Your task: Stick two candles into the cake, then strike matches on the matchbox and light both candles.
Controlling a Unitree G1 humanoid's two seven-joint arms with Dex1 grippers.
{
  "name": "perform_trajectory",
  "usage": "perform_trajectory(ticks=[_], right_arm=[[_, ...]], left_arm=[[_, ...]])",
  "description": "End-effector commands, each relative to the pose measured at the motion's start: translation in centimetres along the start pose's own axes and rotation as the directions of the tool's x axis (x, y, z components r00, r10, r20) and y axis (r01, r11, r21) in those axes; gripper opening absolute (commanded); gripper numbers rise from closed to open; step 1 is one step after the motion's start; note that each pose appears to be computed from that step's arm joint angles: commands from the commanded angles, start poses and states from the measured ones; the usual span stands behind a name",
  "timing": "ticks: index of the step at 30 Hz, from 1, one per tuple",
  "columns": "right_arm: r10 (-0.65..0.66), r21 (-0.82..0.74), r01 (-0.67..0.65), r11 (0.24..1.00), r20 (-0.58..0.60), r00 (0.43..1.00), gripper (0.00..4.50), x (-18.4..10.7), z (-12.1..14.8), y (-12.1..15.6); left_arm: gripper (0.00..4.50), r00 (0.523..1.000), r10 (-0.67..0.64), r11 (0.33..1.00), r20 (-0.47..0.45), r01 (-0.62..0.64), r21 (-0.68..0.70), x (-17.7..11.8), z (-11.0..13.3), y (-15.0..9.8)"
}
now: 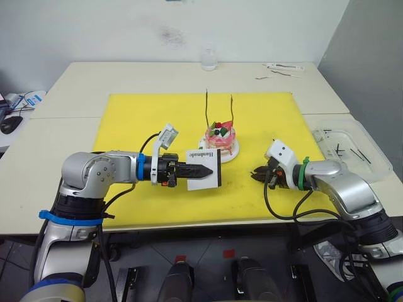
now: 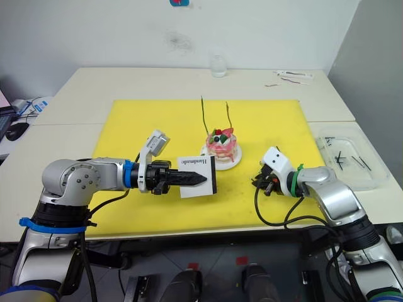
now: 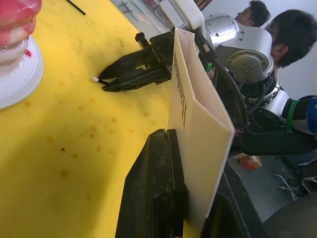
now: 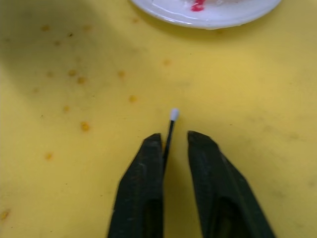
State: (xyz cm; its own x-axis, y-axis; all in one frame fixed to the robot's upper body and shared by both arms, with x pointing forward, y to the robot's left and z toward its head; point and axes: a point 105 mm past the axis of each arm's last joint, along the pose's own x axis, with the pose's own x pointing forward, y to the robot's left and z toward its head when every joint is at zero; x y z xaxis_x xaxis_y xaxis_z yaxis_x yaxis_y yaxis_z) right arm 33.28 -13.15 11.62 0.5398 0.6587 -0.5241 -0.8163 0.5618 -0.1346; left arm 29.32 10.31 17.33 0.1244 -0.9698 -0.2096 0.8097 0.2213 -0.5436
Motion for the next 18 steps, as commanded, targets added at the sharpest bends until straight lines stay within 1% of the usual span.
perform_trajectory(ticks=[1, 4, 5, 7, 11, 15, 18], right_arm=[[-0.02, -0.003, 0.02, 1.0, 0.104, 0.994, 2.4, -1.0, 1.2, -0.3], [-0.067, 0.03, 0.062, 0.998, 0.202, 0.977, 3.46, -2.0, 1.0, -0.6], [-0.085, 0.04, 0.079, 0.996, 0.22, 0.972, 3.85, -2.2, 0.7, -0.5], [-0.1, 0.043, 0.093, 0.995, 0.243, 0.965, 4.48, -2.3, 0.3, -0.1], [-0.192, 0.112, 0.163, 0.98, 0.35, 0.917, 4.48, -1.7, 0.4, 0.8], [-0.266, 0.155, 0.222, 0.963, 0.4, 0.877, 4.48, -0.8, 0.4, 0.9], [-0.272, 0.163, 0.224, 0.961, 0.402, 0.875, 3.89, 0.0, -0.2, 1.2]], left_arm=[[0.48, 1.0, -0.012, 0.999, 0.007, 0.012, 0.036, -0.3, 0.4, -0.6], [0.48, 1.0, -0.011, 0.999, 0.008, 0.011, 0.031, -0.4, 0.3, -0.7], [0.48, 1.0, -0.011, 1.0, 0.008, 0.01, 0.029, -0.5, 0.3, -0.7], [0.48, 1.0, -0.011, 1.0, 0.01, 0.01, 0.028, -0.5, 0.3, -0.7], [0.48, 1.0, -0.014, 1.0, 0.012, 0.013, 0.027, -0.4, 0.3, -0.7], [0.48, 1.0, -0.018, 0.999, 0.012, 0.017, 0.027, -0.4, 0.5, -0.7], [0.48, 1.0, -0.021, 0.999, 0.009, 0.021, 0.028, -0.3, 0.5, -0.8]])
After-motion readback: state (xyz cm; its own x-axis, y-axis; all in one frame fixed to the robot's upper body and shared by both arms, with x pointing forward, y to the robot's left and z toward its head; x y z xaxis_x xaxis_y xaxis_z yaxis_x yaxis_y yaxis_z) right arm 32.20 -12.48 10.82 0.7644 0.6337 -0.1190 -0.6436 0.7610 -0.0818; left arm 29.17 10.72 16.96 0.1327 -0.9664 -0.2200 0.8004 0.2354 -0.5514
